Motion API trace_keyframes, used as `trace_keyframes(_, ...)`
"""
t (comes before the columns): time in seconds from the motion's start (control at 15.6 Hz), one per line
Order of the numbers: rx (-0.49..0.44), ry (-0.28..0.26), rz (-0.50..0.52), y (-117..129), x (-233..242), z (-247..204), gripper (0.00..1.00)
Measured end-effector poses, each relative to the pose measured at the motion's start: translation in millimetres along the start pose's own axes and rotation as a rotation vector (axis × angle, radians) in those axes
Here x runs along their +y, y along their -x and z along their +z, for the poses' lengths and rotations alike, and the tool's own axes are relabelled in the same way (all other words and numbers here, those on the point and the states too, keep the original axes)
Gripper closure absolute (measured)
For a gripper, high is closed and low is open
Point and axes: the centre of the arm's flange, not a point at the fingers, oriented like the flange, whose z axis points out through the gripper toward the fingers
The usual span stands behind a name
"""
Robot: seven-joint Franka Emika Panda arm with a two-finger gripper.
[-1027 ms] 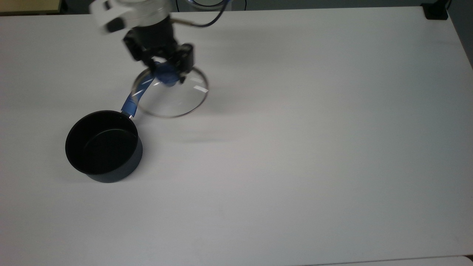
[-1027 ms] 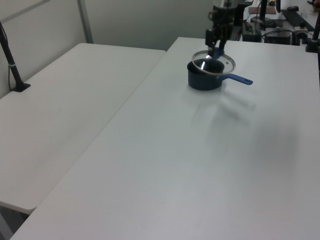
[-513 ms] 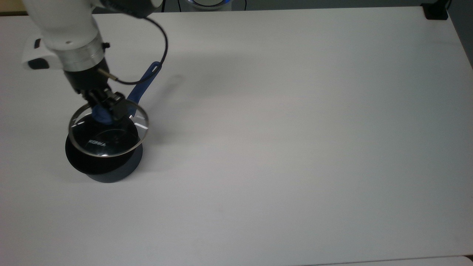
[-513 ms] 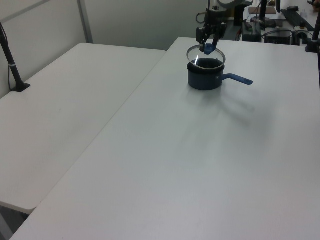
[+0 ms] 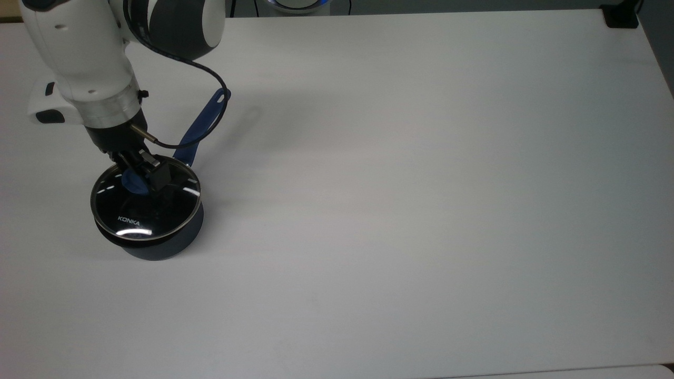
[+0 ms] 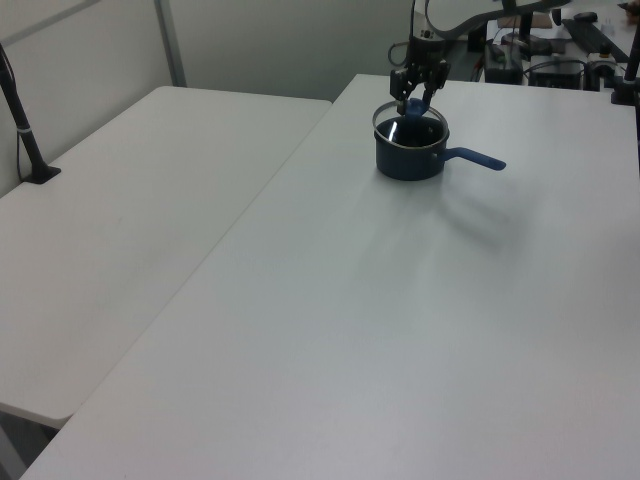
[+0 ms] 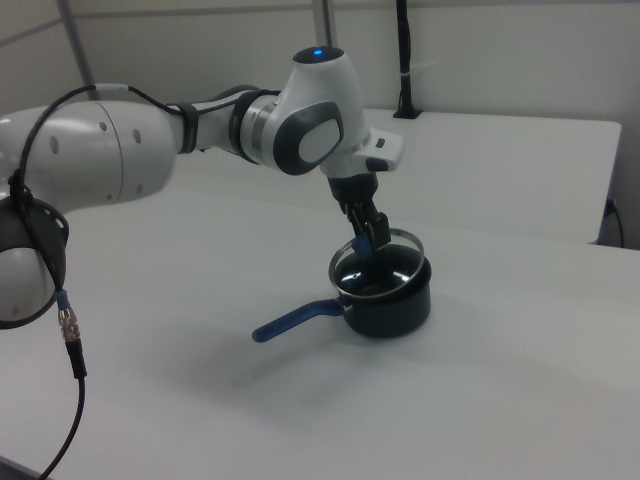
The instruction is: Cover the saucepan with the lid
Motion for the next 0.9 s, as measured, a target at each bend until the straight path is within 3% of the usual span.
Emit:
trace_keyframes(0.32, -0.009, 0.037, 0.012, 1, 1, 15, 0.29)
trace_keyframes(0.39, -0.008, 0.039, 0.026, 1, 1, 15, 0.24)
trace_keyframes(0.51, 0.000, 0.038, 0.059, -1, 2, 13, 0.01)
trace_keyframes(0.71, 0.050, 0.019, 0.103, -10, 11, -12, 0.00)
trace_keyframes(0.9, 0.084, -0.003, 0.127, -9, 24, -70, 0.00)
